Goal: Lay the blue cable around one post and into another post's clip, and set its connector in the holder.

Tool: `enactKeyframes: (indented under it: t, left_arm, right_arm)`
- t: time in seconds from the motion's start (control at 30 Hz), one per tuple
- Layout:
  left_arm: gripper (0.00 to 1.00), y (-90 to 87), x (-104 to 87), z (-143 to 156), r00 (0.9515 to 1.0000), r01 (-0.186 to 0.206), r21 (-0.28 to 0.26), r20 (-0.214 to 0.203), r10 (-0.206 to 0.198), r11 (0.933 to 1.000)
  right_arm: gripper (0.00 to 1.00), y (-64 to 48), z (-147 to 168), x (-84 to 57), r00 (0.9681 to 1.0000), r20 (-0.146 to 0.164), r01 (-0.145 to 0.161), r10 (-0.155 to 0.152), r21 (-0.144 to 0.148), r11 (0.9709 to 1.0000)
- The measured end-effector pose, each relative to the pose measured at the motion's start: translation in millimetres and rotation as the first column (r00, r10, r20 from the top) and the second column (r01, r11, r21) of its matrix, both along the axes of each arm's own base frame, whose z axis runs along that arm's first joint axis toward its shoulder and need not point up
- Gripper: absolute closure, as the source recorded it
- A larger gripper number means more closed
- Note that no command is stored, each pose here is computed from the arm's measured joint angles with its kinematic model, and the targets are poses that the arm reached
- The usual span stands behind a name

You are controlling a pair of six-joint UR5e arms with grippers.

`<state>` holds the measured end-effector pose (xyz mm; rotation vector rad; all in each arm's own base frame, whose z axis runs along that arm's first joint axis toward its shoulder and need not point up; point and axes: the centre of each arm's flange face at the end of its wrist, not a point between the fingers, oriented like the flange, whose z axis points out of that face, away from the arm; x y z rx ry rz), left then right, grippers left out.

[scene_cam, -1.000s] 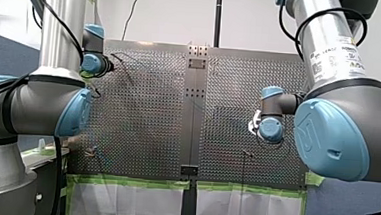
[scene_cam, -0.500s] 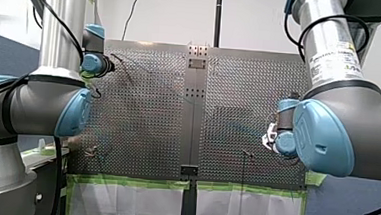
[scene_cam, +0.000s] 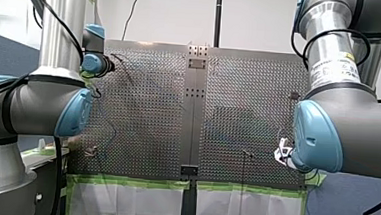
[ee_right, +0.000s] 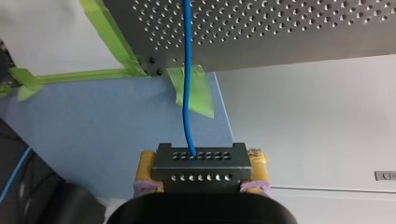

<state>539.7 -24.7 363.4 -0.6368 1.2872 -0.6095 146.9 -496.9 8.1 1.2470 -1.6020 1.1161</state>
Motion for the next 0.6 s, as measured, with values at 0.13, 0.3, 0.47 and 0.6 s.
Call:
enactKeyframes:
  t: [0.13, 0.3, 0.47, 0.6]
  left_arm:
    - [0.00, 0.0, 0.2, 0, 1.0000, 0.000, 0.001, 0.001, 0.000, 1.0000]
    - [0.00, 0.5, 0.6, 1, 1.0000, -0.002, 0.000, 0.003, 0.002, 1.0000]
    - [0.00, 2.1, 1.2, 3, 1.0000, -0.007, 0.000, 0.004, 0.007, 1.0000]
    - [0.00, 2.7, 2.2, 5, 0.9999, -0.009, 0.002, 0.008, 0.009, 1.0000]
  right_arm:
    - [1.00, -22.2, -9, -13.5, 0.9999, -0.010, -0.009, 0.009, -0.032, 0.9994]
    - [1.00, -39.7, -18, -10.0, 0.9980, -0.034, -0.056, 0.054, -0.069, 0.9960]
    - [1.00, -56.4, -30, 6.8, 0.9885, -0.075, -0.139, 0.131, -0.107, 0.9845]
    - [1.00, -64.6, -41, 18.2, 0.9774, -0.104, -0.195, 0.184, -0.109, 0.9747]
